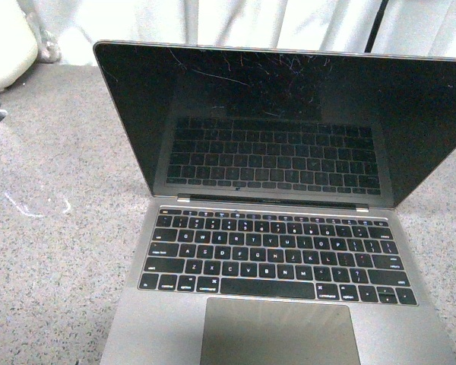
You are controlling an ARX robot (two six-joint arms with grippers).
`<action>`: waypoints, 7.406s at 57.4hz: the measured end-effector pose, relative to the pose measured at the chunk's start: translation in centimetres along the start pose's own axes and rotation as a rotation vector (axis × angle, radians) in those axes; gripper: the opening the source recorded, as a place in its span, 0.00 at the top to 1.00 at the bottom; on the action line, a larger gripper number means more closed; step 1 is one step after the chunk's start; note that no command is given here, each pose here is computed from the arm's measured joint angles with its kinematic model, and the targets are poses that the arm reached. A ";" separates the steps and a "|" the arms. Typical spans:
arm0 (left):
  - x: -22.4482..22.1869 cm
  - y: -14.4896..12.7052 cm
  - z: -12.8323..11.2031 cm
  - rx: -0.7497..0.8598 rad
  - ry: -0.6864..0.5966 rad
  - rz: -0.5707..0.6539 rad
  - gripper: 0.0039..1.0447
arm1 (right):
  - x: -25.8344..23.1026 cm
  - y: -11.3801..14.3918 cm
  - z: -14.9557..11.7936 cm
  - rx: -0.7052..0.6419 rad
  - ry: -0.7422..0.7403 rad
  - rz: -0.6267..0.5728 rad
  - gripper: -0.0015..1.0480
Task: Close laptop
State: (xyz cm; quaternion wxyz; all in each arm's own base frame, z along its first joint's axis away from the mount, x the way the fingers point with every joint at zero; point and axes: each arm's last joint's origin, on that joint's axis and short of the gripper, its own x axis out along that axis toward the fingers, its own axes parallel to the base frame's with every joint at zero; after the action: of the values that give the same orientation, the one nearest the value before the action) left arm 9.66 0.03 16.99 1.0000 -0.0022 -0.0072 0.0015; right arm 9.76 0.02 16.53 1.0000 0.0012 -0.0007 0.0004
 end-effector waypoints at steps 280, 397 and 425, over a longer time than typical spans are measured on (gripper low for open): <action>13.0 -10.5 -4.4 -0.034 0.508 -0.800 0.96 | 14.9 10.6 -7.4 0.493 0.712 0.424 0.99; 16.6 -1.1 1.7 0.058 0.039 0.277 0.96 | 13.0 6.6 -0.3 -0.052 -0.062 -0.327 0.99; 6.3 -3.2 0.1 0.026 0.035 0.185 0.96 | 11.1 6.3 -1.2 -0.064 -0.051 -0.376 0.99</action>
State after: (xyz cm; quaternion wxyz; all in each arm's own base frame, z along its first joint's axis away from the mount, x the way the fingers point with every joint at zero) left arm 16.01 -3.11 17.22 0.9955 0.0103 0.0103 0.0938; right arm 20.85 6.35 15.37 0.9816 -0.0303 -0.0258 -0.1866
